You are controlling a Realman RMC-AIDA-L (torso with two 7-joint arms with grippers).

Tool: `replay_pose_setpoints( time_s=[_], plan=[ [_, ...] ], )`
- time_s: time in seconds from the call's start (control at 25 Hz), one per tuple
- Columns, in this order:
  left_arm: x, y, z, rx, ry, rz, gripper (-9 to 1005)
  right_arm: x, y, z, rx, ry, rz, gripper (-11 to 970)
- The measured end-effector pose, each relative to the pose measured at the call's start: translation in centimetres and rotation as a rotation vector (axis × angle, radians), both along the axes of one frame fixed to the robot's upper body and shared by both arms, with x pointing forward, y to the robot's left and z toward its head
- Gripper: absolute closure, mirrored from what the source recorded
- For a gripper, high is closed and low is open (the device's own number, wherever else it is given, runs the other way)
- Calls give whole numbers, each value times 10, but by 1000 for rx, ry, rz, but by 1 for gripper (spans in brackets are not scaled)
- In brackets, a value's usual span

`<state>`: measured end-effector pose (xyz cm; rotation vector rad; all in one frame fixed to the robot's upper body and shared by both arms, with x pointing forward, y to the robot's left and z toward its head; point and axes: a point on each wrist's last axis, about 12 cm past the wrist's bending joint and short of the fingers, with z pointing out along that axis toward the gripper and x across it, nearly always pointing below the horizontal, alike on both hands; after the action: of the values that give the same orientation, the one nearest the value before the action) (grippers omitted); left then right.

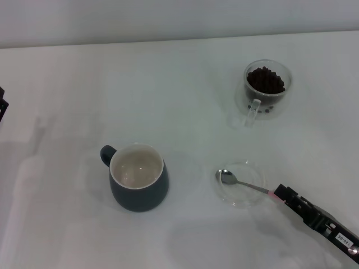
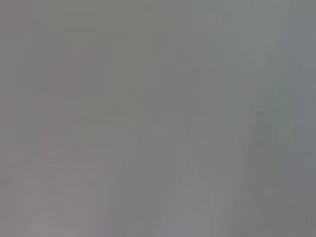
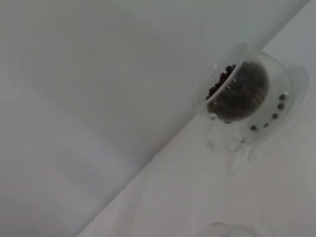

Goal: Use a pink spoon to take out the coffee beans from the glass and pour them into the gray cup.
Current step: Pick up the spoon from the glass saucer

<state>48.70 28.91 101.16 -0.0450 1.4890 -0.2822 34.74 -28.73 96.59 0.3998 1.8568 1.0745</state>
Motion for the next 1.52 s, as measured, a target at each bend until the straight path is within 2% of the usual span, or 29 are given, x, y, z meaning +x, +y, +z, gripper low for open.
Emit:
replay_pose_setpoints(
  time_s=[0.64, 0.96, 1.2, 1.52],
  plan=[
    [-1, 0, 0, 0, 1, 0, 113, -4, 0, 0, 17, 10, 23, 544],
    [-1, 0, 0, 0, 0, 0, 113, -4, 1, 1, 28, 7, 32, 624],
    [-1, 0, -1, 1, 4, 1, 113, -4, 1, 1, 43, 18, 40, 746],
    [-1, 1, -1, 2, 5, 1, 114, -2, -1, 4, 49, 4, 99, 742]
  ],
)
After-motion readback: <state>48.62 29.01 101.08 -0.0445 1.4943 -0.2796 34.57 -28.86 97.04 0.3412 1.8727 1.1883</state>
